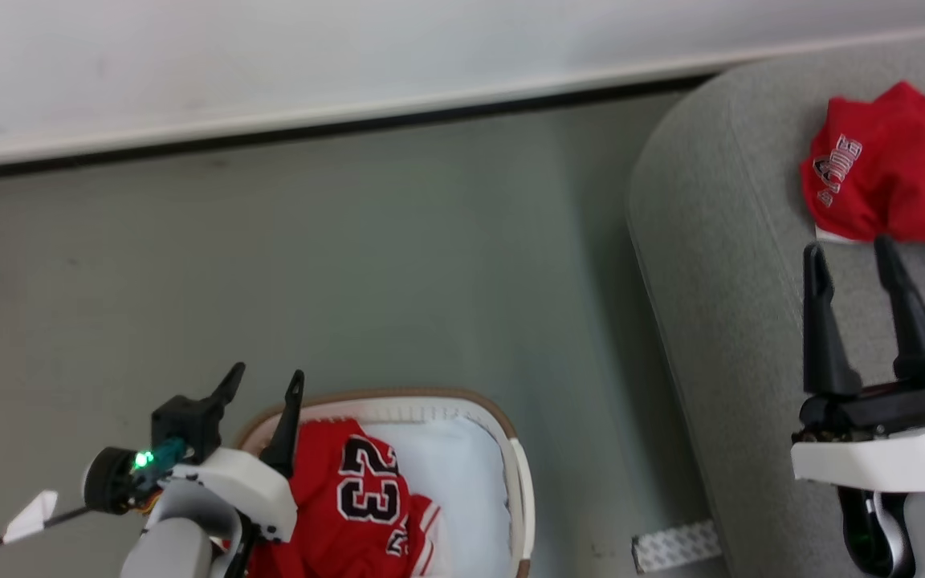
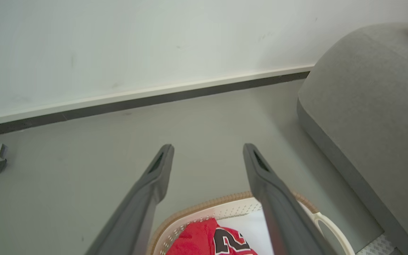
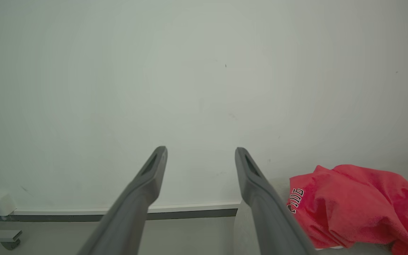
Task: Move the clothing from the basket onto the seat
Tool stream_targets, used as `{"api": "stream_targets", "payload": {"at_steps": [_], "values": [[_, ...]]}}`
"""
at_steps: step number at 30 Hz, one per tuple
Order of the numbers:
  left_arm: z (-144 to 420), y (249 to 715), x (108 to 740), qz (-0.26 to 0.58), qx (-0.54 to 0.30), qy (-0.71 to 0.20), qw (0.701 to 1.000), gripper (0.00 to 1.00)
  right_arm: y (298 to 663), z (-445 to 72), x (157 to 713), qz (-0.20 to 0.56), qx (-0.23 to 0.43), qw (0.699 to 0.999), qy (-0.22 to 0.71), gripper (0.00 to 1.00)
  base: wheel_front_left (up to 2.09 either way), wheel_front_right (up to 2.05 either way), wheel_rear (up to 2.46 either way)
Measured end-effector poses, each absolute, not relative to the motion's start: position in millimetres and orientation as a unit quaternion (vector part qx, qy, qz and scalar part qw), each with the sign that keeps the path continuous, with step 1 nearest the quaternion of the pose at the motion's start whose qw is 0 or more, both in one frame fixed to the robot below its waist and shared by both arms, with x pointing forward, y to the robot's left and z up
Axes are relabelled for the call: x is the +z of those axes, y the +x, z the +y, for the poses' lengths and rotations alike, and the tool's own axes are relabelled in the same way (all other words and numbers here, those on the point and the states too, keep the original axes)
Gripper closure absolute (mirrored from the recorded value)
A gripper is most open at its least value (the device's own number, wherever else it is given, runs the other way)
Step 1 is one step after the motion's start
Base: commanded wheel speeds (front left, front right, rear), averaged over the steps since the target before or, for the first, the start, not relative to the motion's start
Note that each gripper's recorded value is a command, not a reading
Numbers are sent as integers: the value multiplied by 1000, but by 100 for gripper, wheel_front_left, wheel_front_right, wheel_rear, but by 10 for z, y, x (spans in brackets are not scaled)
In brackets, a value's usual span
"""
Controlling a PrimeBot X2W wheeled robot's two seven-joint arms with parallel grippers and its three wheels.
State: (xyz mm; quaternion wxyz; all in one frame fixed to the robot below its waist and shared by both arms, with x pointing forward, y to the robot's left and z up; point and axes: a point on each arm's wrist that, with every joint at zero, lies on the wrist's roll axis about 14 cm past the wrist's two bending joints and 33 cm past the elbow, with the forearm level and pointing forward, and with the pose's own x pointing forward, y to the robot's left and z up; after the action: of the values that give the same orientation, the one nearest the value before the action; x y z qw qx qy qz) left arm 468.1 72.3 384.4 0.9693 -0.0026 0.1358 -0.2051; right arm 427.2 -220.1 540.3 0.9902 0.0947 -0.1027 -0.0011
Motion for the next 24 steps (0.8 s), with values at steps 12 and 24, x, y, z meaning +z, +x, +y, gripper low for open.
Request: {"api": "stream_targets", "payload": {"at_steps": [12,24], "values": [[475,4414,2257,359,-284,57,887,0,4603,-2438,4968,-62,-45,994,83,0,0,0,0],[333,3865,1317,474,-417,202,749,0,4695,-2593,4643,-24,-66,995,70,0,0,0,0]]}}
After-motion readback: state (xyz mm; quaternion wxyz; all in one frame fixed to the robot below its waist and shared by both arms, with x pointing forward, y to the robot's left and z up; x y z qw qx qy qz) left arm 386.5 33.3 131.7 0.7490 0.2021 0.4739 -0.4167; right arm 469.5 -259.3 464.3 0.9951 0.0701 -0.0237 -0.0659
